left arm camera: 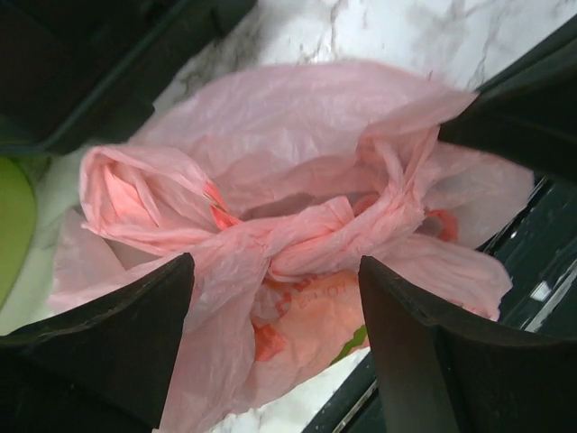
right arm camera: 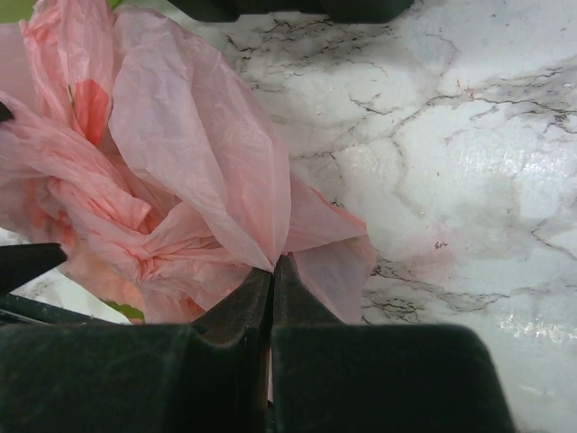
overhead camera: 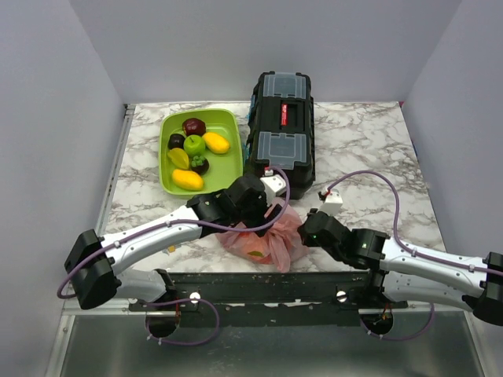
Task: Take the fake fruits out of the plastic bag
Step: Untie the plastic bag at the center of the board.
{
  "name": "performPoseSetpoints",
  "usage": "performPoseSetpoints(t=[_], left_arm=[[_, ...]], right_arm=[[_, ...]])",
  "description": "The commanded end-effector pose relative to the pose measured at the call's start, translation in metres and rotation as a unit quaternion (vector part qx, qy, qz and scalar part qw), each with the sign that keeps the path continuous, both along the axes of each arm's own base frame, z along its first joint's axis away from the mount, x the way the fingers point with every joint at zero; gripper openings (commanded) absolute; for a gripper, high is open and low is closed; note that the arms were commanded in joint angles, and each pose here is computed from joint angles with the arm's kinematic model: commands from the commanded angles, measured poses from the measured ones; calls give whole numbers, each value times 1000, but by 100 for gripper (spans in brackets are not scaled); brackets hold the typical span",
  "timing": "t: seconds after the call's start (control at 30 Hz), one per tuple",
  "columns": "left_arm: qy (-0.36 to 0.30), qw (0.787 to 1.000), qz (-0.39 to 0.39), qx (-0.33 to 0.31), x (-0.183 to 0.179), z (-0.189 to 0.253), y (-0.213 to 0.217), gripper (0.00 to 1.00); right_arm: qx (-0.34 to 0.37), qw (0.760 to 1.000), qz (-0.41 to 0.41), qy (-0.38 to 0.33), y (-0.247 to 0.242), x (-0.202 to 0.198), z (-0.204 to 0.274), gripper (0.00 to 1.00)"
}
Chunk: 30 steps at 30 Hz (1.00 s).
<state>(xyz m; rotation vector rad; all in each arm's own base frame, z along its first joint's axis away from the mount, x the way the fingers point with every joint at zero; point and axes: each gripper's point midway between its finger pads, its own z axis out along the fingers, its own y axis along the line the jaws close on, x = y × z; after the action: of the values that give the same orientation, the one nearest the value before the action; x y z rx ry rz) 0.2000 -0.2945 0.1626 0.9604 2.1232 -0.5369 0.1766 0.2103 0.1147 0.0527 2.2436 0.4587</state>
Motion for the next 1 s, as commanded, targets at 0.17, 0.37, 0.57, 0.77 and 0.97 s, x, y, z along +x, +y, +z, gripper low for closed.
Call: performPoseSetpoints(t=[0.17,0.37,0.57,0.77,0.97], left_arm=[[-17,997,39,59,10,-17,12,54],[-31,994,84,69,24,-19,17,51],[-27,991,99,85,30,-26,14,56],[-51,985,137,95,39,-18,27,6],[-92,968,230,35,48,8,59,0]], right_arm=[[-9,1000,0,-8,-1,3,6,3],[-14,1000,2,-6,0,3,6,3],[-8,1000,4,-10,0,3,9,3],[-12,1000,-3,-11,-5,3,8,3],[-8,998,-56,-18,-26,5,8,3]])
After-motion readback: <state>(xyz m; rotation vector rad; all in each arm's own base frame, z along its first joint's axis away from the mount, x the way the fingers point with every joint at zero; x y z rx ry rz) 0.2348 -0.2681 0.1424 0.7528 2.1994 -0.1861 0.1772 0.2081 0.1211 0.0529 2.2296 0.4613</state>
